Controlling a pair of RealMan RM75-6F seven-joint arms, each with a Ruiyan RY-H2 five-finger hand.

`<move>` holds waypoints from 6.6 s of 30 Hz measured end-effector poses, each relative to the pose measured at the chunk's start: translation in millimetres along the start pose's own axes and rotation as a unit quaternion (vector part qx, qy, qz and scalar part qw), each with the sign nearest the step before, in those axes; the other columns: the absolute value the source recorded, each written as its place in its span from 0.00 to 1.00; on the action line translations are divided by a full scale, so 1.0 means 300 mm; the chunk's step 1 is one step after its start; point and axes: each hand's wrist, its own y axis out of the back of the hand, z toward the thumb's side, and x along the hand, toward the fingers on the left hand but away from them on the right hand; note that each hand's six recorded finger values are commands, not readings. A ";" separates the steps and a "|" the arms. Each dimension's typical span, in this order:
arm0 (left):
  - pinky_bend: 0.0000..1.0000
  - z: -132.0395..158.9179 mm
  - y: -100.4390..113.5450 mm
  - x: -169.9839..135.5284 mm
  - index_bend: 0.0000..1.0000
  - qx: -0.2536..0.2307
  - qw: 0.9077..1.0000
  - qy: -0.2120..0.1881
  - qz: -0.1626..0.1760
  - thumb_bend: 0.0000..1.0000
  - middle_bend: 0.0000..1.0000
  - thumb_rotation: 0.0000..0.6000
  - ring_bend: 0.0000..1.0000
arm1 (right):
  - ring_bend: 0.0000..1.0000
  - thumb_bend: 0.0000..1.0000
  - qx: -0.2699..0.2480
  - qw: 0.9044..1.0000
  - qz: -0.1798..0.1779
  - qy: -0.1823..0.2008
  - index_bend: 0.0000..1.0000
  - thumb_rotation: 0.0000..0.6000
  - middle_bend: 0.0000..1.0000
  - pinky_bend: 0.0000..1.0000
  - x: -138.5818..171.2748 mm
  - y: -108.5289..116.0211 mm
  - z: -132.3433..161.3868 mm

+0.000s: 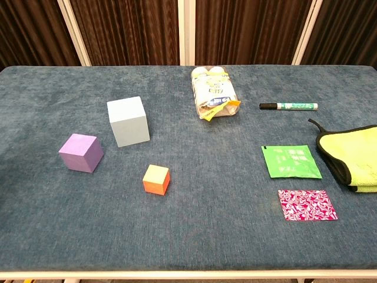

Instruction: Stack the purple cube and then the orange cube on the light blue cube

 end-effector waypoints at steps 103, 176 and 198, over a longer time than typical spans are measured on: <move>0.30 0.169 -0.034 0.460 0.38 0.001 0.999 -0.001 -0.053 0.30 0.57 1.00 0.30 | 0.00 0.12 0.004 1.000 0.011 -0.005 0.02 1.00 0.04 0.00 -0.007 -0.025 -0.003; 0.29 0.504 -0.086 0.680 0.38 -0.073 0.982 0.110 -0.138 0.30 0.57 1.00 0.30 | 0.00 0.13 0.002 1.000 0.008 -0.023 0.02 1.00 0.04 0.00 -0.024 -0.013 -0.032; 0.26 0.488 -0.102 0.677 0.20 -0.102 0.977 0.102 -0.158 0.20 0.27 1.00 0.22 | 0.00 0.13 0.002 1.000 0.010 -0.024 0.02 1.00 0.04 0.00 -0.026 -0.018 -0.033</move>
